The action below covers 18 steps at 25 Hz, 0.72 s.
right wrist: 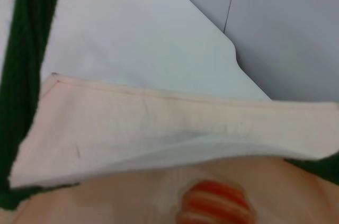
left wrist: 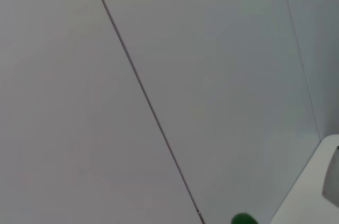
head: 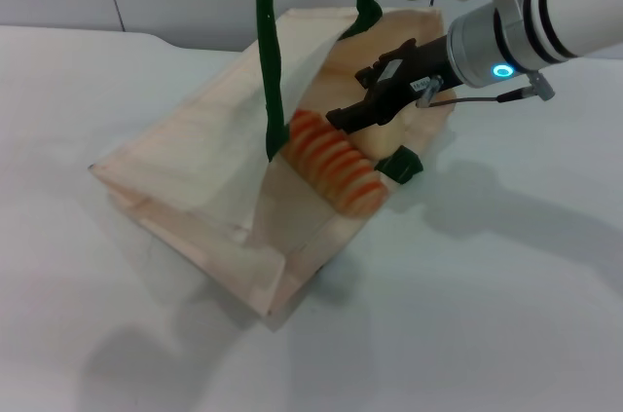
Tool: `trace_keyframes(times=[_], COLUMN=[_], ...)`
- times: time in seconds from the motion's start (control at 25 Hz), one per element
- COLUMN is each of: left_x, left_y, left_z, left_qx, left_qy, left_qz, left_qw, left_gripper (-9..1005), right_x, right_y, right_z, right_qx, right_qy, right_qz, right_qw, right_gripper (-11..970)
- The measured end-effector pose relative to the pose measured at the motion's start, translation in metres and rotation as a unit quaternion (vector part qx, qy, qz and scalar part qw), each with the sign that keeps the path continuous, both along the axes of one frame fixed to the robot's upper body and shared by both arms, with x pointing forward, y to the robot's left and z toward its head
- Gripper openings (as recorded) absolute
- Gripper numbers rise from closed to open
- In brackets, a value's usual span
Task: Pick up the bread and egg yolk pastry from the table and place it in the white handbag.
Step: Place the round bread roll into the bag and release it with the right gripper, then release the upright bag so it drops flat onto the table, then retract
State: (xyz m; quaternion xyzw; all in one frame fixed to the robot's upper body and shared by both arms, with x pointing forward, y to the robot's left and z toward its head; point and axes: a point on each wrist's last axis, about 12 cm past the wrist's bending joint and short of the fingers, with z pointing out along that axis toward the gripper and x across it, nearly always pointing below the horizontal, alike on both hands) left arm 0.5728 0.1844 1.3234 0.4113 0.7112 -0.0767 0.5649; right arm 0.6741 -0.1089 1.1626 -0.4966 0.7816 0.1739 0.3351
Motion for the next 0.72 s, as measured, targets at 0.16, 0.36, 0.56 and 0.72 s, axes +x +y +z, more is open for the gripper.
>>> trace_keyframes(times=[0.16, 0.36, 0.56, 0.72], left_x=[0.001, 0.002, 0.004, 0.005], left_y=[0.002, 0.012, 0.02, 0.022], left_z=[0.0, -0.004, -0.006, -0.008], left_qx=[0.002, 0.0, -0.004, -0.004], left_qy=[-0.001, 0.002, 0.007, 0.01], left_qz=[0.008, 0.028, 0.039, 0.042], left_qw=[1.0, 1.0, 0.999, 0.999], left_gripper=[162, 163, 164, 165], right_x=[0.0, -0.003, -0.004, -0.003], right_y=[-0.001, -0.009, -0.022, -0.026], right_z=[-0.001, -0.007, -0.011, -0.011], right_qx=[-0.001, -0.006, -0.004, -0.009], right_qy=[0.001, 0.019, 0.033, 0.037], right_qz=[-0.001, -0.01, -0.03, -0.036], right_qw=[1.0, 1.0, 0.999, 0.999], right_gripper=[768, 767, 765, 764])
